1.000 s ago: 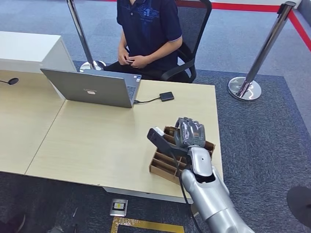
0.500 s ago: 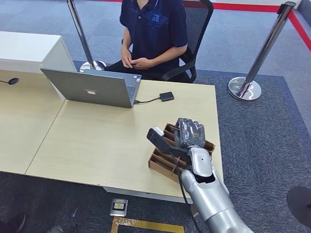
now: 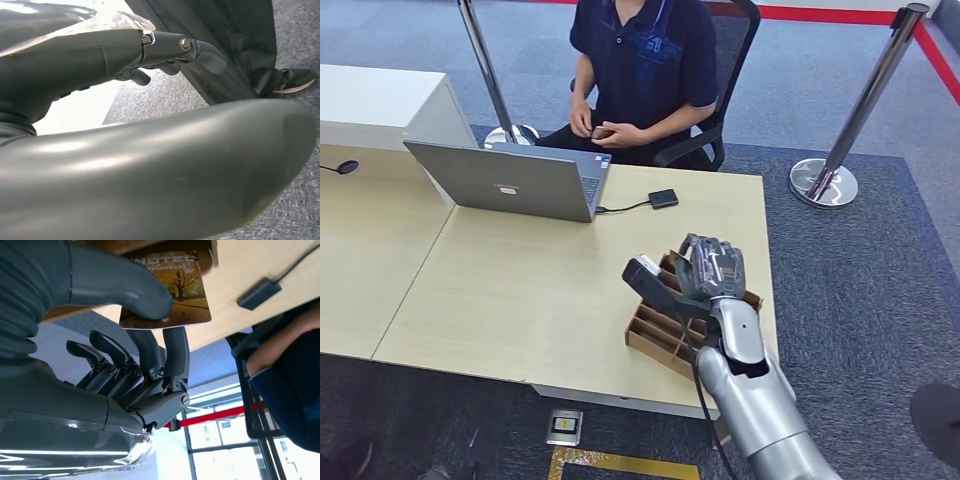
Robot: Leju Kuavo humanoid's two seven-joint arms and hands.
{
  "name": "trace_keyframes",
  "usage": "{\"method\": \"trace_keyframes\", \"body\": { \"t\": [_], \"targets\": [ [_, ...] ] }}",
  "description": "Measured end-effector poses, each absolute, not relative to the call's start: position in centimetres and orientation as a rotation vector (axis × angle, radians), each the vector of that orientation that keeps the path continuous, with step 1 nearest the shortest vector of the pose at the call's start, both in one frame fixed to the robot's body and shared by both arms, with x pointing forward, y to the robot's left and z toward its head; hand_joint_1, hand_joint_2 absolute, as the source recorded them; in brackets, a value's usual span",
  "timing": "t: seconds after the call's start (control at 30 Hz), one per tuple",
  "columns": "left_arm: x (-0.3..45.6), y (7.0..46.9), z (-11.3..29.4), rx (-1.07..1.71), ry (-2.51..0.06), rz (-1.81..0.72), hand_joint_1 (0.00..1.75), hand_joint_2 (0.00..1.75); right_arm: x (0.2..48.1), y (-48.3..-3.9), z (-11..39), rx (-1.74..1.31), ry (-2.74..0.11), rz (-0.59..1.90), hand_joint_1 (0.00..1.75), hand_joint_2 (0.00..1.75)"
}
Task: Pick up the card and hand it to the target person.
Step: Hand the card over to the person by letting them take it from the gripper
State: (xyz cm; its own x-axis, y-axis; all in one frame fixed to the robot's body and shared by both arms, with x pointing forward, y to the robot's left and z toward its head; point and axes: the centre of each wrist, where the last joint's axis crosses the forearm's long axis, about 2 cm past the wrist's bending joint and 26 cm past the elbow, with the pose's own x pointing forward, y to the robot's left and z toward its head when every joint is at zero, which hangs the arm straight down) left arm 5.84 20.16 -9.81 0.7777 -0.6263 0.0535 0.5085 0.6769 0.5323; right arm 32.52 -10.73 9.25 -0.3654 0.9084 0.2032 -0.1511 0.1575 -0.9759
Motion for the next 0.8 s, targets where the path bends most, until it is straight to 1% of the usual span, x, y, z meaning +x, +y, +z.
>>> {"method": "trace_keyframes", "body": {
  "t": [0.5,0.7,0.8],
  "targets": [
    [5.8,20.2,-9.8,0.521,-0.242,-0.626,0.0,0.0,33.6,-11.1,16.3,-0.834,-1.749,1.27,1.69,1.75],
    [5.8,20.2,-9.8,0.522,-0.245,-0.629,0.0,0.0,34.2,-10.8,18.7,-0.873,-1.8,1.252,1.72,1.75],
    [5.9,20.2,-9.8,0.522,-0.245,-0.624,0.0,0.0,35.2,-10.2,20.1,-0.867,-1.813,1.253,1.71,1.75]
  ]
}}
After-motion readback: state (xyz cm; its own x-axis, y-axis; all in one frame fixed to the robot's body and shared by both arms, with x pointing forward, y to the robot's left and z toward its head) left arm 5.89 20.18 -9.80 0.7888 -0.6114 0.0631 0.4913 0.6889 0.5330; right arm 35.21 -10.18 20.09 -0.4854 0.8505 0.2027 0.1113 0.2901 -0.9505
